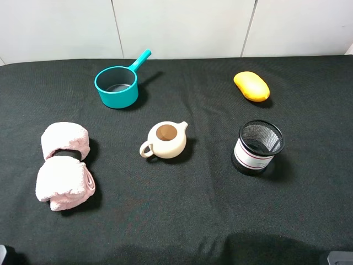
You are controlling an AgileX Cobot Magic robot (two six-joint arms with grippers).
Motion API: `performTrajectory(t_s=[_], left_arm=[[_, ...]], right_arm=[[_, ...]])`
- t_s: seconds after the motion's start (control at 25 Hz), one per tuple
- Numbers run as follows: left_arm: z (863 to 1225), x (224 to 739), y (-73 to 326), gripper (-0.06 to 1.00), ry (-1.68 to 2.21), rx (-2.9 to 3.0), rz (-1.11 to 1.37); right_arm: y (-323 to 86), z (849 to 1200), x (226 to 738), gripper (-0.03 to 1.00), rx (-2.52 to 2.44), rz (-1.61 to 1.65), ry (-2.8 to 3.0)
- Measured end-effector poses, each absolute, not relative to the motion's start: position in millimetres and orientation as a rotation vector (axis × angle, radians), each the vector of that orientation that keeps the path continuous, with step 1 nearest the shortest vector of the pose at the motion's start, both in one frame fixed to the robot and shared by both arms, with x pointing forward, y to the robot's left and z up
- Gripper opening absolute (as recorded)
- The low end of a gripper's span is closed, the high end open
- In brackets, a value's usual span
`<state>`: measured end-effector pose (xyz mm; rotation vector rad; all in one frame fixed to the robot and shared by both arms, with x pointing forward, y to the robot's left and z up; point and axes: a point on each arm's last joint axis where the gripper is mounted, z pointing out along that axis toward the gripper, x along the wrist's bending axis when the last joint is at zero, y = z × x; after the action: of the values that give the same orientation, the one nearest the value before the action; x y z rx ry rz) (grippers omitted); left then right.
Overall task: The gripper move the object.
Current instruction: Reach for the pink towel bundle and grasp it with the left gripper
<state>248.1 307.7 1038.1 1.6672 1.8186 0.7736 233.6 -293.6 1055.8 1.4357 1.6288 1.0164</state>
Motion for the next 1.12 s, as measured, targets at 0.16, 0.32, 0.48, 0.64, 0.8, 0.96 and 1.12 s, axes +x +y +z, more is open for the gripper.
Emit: performTrajectory(t_s=[0.16, 0.32, 0.48, 0.64, 0.8, 0.96, 1.12], left_arm=[[1036.0, 264.9, 307.1, 0.76, 1.899, 1.750, 0.690], [1031.6, 282.3, 306.6, 0.76, 1.982, 1.835, 0.596], [1024.8, 299.6, 306.0, 0.76, 2.063, 1.921, 0.493], [1023.2, 317.2, 305.2, 0.76, 2.110, 1.972, 0.424], [1026.2, 336.5, 304.0, 0.76, 2.141, 1.967, 0.389], [1025.3, 357.1, 300.1, 0.76, 2.175, 1.919, 0.324], [1017.1, 375.2, 296.4, 0.76, 2.206, 1.904, 0.246]], right_arm=[[-293.6, 1055.8, 233.6, 0.69, 1.436, 1.016, 1.629], [-293.6, 1055.8, 233.6, 0.69, 1.436, 1.016, 1.629], [-293.5, 1055.8, 233.6, 0.69, 1.436, 1.017, 1.629], [-293.5, 1055.8, 233.6, 0.69, 1.436, 1.017, 1.629], [-293.5, 1055.8, 233.6, 0.69, 1.436, 1.017, 1.629], [-293.5, 1055.8, 233.6, 0.69, 1.436, 1.017, 1.629], [-293.5, 1055.8, 233.6, 0.69, 1.436, 1.017, 1.629]])
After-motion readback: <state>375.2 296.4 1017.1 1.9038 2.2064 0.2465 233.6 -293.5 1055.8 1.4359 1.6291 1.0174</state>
